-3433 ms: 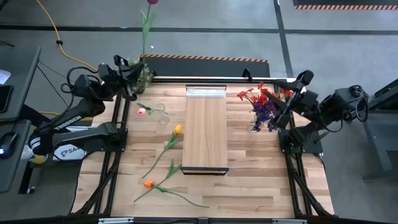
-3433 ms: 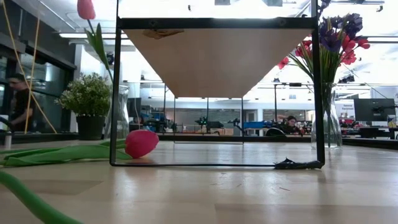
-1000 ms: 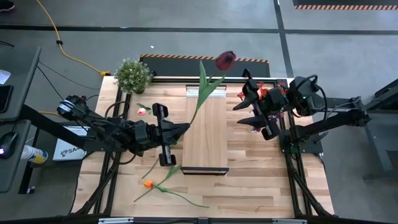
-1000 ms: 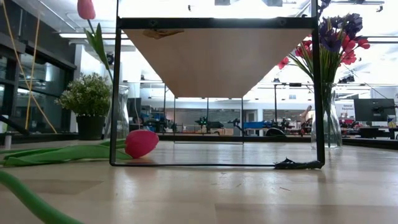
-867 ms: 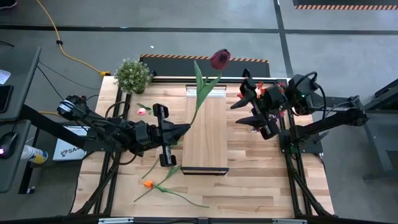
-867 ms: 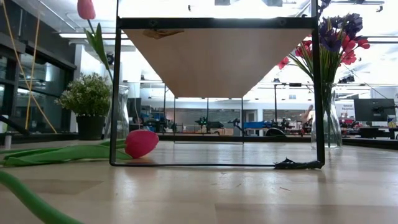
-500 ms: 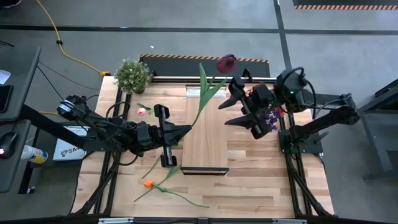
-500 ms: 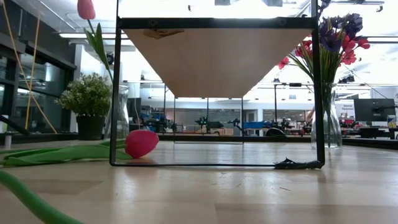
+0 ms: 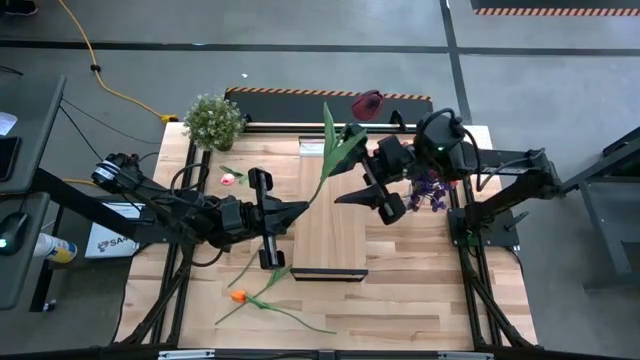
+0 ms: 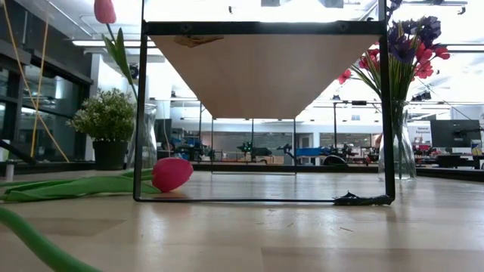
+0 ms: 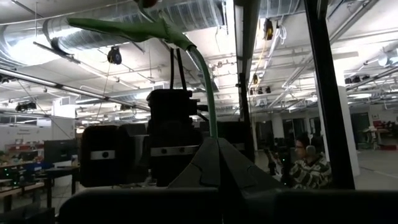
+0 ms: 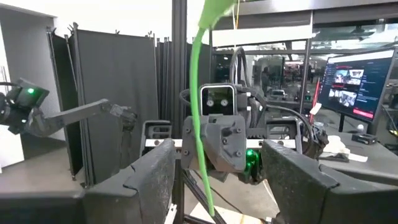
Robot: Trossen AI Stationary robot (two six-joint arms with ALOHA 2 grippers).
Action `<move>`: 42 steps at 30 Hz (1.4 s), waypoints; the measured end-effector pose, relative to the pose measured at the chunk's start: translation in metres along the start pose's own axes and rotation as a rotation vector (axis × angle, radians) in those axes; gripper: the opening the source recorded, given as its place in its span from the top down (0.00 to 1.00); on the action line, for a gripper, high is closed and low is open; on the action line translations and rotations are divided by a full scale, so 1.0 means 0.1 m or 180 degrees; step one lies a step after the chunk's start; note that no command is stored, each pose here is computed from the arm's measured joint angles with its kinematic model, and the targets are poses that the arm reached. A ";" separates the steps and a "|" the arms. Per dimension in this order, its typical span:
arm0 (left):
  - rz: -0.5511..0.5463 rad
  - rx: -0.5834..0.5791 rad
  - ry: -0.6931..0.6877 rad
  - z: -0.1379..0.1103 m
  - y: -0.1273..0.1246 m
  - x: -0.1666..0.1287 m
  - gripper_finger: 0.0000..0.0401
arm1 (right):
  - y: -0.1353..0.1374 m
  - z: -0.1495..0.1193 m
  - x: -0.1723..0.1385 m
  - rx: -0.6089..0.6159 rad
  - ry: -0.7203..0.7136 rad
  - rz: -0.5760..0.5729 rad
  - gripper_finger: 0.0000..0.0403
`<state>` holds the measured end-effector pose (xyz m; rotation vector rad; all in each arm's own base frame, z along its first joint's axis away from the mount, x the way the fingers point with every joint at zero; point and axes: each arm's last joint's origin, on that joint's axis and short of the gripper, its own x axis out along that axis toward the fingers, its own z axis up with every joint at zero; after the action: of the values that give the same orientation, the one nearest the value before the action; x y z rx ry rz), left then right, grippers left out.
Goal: Pick and place flowers into a vace then onto a shelf
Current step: Put the dark red tulip into the left transparent vase
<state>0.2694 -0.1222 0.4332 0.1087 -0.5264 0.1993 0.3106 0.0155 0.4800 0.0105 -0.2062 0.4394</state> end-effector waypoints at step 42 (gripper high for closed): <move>0.0058 0.0054 0.0121 -0.03 0.00 0.00 0.95 | -0.17 0.03 0.11 -0.0050 -0.0399 0.0097 0.42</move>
<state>0.2709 -0.1220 0.4304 0.1165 -0.4881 0.2232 0.3274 0.0046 0.4854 0.0194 -0.3334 0.4678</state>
